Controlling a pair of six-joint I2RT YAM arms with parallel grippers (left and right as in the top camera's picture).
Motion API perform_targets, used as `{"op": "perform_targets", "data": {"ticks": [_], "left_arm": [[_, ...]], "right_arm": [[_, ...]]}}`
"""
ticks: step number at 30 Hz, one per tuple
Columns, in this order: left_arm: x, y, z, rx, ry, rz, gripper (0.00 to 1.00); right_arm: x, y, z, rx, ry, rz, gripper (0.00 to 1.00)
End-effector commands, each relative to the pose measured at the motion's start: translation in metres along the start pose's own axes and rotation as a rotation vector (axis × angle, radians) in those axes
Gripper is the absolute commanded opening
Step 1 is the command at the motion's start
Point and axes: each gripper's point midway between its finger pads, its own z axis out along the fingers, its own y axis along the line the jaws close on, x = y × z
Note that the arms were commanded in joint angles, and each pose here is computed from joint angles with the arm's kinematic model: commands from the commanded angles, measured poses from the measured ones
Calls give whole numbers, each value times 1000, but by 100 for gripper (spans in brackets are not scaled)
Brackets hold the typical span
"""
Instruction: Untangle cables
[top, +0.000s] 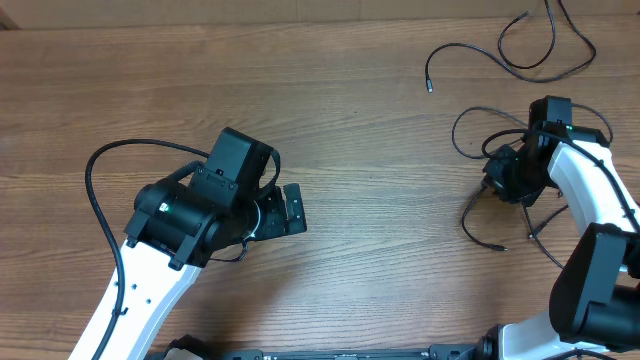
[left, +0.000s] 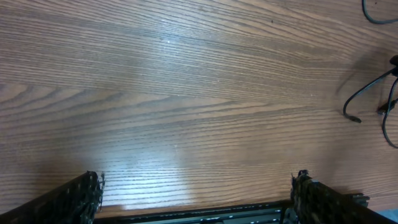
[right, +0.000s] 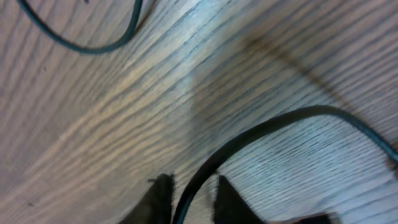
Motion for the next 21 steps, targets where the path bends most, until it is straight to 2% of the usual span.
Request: {"op": "perform_targets", "data": {"ticks": [1, 13, 16, 21], "left_arm": [[0, 2, 2, -15, -1, -6, 99], [0, 2, 2, -15, -1, -6, 100], [0, 2, 3, -15, 0, -6, 99], [0, 2, 3, -15, 0, -6, 100]], "right_arm": [[0, 1, 1, -4, -1, -2, 5], [6, 3, -34, 22, 63, -280, 4], [11, -8, -32, 74, 82, -277, 4], [-1, -39, -27, 248, 1, -120, 4]]}}
